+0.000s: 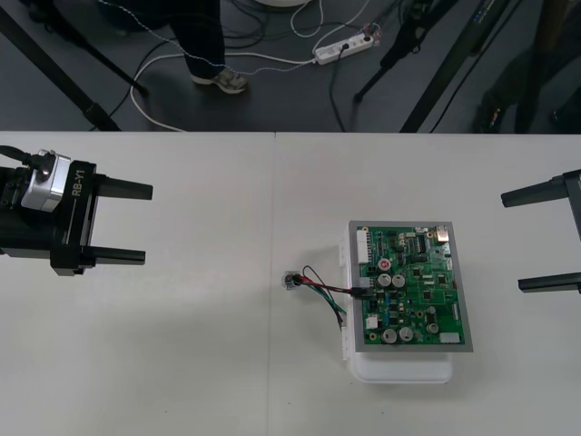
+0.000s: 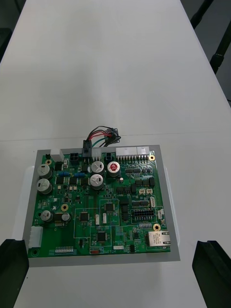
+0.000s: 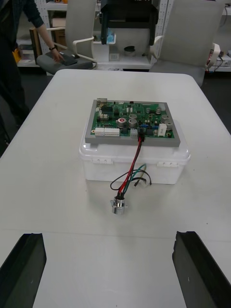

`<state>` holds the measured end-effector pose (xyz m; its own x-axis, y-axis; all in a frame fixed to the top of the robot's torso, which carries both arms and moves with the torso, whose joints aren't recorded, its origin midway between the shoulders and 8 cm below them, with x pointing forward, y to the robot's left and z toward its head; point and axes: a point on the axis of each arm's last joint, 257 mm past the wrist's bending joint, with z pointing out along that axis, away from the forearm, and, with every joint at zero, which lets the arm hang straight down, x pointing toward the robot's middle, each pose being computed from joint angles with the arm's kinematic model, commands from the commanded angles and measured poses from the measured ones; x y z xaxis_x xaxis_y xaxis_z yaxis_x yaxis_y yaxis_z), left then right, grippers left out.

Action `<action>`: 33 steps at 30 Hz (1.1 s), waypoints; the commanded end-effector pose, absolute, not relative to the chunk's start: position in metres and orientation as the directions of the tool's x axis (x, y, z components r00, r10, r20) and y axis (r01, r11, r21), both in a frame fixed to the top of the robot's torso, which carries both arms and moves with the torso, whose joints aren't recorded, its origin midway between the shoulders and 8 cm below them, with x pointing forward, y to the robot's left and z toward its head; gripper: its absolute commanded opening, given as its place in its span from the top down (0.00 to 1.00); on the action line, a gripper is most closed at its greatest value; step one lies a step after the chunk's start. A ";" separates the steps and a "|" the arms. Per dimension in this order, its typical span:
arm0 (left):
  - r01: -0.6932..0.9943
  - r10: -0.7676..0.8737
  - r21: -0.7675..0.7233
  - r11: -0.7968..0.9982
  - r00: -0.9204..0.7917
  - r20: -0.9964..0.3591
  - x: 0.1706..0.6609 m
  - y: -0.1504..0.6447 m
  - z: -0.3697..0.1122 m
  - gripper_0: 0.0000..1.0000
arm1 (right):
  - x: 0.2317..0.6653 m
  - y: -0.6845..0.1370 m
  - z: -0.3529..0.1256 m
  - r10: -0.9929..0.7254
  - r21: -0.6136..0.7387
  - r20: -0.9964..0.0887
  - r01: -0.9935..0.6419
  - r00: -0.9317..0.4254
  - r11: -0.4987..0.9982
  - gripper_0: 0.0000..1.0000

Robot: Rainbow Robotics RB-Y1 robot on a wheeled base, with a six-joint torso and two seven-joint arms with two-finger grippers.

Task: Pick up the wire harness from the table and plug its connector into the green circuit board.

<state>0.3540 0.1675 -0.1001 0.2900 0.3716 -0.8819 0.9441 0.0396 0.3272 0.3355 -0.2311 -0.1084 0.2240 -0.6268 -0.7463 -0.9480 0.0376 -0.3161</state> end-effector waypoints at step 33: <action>0.950 0.423 0.313 0.020 0.275 -0.863 0.344 0.181 -0.101 0.23 | 0.330 -0.227 -0.111 -0.630 -0.344 -0.729 -0.939 0.268 -0.002 0.00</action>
